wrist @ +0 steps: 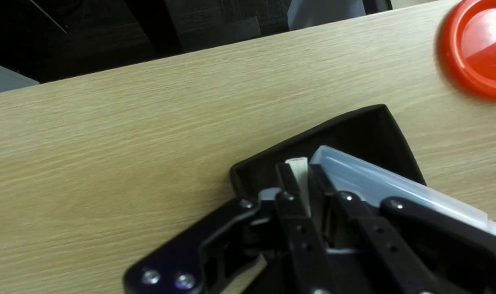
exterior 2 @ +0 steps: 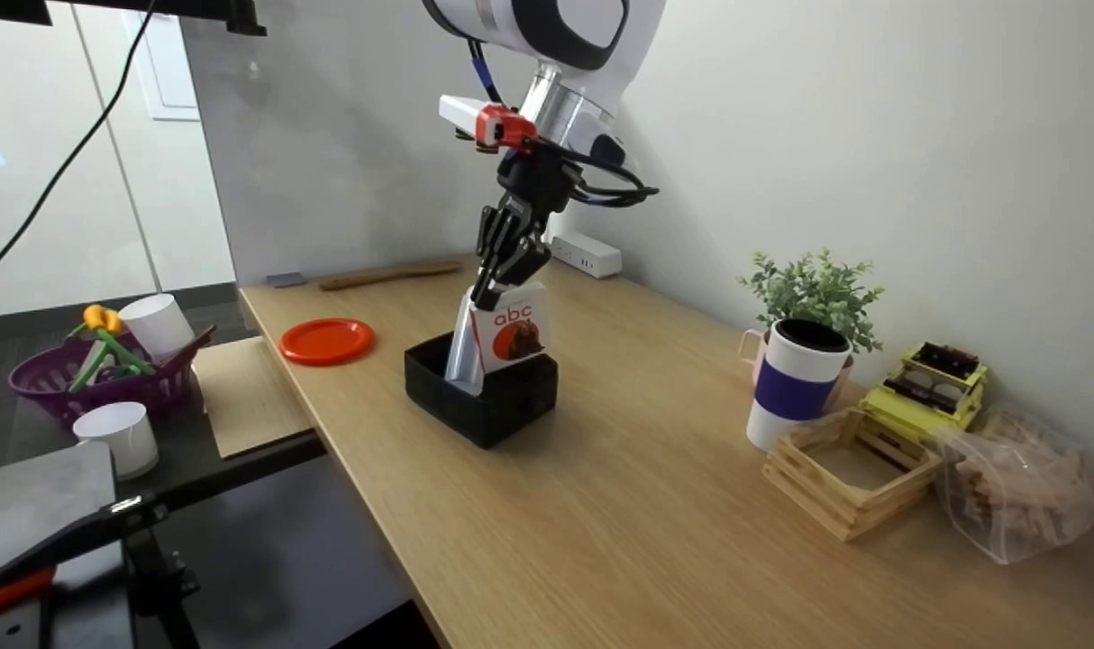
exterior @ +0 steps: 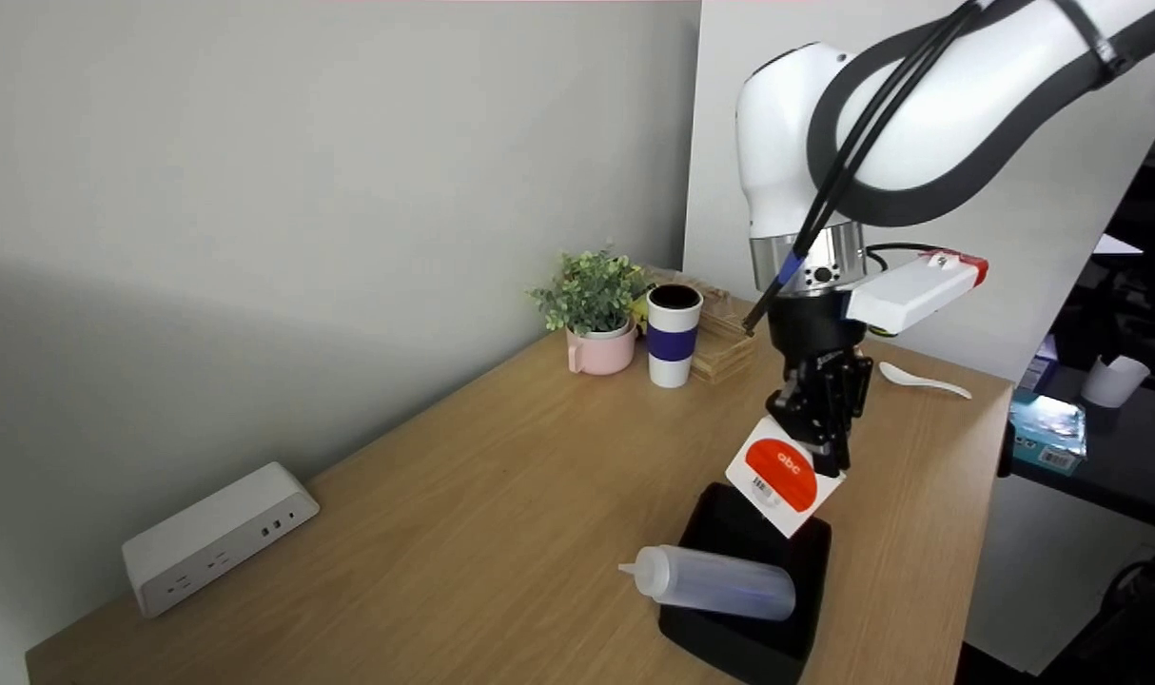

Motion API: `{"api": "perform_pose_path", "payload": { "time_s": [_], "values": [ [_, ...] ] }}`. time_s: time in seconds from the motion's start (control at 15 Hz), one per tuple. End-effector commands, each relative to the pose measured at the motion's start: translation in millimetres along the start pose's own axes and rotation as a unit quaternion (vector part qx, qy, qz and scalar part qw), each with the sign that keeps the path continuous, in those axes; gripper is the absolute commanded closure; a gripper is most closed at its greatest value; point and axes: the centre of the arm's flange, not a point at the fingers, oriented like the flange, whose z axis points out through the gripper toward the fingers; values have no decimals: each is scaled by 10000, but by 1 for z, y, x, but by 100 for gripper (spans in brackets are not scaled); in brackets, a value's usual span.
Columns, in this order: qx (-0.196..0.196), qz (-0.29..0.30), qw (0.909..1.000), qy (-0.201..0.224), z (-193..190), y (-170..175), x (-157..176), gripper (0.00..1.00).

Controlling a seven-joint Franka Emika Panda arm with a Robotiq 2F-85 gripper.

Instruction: Take the book out of the black box, take the sauce bottle out of the box

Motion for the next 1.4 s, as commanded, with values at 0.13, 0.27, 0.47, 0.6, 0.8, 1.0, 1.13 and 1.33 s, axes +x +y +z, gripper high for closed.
{"api": "perform_pose_path", "payload": {
  "time_s": [0.13, 0.27, 0.47, 0.6, 0.8, 1.0, 1.13, 1.33],
  "values": [
    [63, 475, 9982, 359, -14, 28, -31, 97],
    [124, 602, 9973, 389, -16, 42, -32, 97],
    [179, 826, 9956, 406, -18, 66, -30, 97],
    [132, 996, 9946, 271, -14, 84, -24, 97],
    [-50, 1156, 9932, -87, -3, 101, -13, 97],
    [-164, 1034, 9934, -461, 9, 104, -3, 97],
    [-253, 864, 9933, -727, 17, 98, 5, 97],
    [-478, 415, 9914, -1148, 26, 77, 20, 97]
  ]
}}
